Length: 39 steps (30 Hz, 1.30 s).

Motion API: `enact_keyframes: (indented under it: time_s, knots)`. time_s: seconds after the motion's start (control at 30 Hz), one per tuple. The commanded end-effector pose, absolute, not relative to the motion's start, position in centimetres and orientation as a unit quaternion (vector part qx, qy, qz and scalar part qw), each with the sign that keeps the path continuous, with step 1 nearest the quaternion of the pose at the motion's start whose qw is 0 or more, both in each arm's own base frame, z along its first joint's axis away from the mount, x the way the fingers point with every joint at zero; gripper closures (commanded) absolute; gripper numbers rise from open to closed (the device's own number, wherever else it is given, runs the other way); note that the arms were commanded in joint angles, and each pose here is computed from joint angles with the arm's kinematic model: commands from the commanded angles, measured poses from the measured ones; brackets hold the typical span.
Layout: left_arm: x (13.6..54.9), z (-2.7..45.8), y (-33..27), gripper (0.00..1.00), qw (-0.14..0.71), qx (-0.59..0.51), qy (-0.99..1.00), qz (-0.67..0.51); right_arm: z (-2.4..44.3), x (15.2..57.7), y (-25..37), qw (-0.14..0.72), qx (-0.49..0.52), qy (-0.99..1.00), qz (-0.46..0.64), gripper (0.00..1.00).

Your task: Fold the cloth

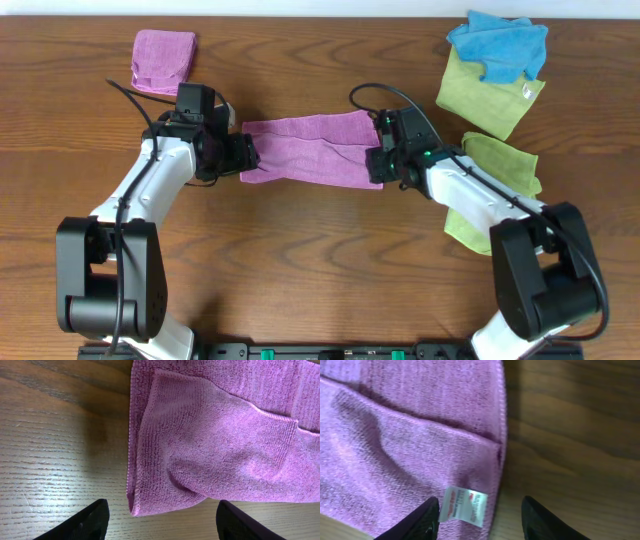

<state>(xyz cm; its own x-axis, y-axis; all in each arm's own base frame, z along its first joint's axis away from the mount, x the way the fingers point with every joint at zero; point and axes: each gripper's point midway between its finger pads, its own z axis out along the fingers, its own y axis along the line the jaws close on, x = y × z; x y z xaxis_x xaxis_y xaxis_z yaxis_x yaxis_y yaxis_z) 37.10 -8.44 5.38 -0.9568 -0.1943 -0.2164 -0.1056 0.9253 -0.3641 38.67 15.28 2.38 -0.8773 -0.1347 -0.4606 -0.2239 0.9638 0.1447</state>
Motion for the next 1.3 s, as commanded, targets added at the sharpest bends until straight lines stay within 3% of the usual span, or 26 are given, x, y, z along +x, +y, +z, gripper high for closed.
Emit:
enact_keyframes:
  time_s: [0.0, 0.4, 0.87, 1.03, 1.27]
  knots:
    - [37.0, 4.9, -8.3, 0.3, 0.121, -0.071, 0.975, -0.174, 1.7, 39.1, 15.0, 0.224, -0.088, 0.965, 0.101, 0.48]
    - [37.0, 4.9, -8.3, 0.3, 0.121, -0.071, 0.975, -0.174, 1.8, 39.6, 16.0, 0.229, -0.088, 0.959, 0.141, 0.69]
    - [37.0, 4.9, -8.3, 0.3, 0.121, -0.071, 0.975, -0.174, 0.5, 39.2, 15.8, 0.212, -0.085, 0.963, 0.14, 0.81]
    - [37.0, 4.9, -8.3, 0.3, 0.121, -0.071, 0.975, -0.174, 0.7, 39.5, 15.8, 0.217, -0.085, 0.962, 0.141, 0.99]
    - [36.9, 4.8, -7.8, 0.33, 0.117, -0.078, 0.975, -0.171, 2.3, 40.1, 16.4, 0.209, -0.087, 0.963, 0.149, 0.99]
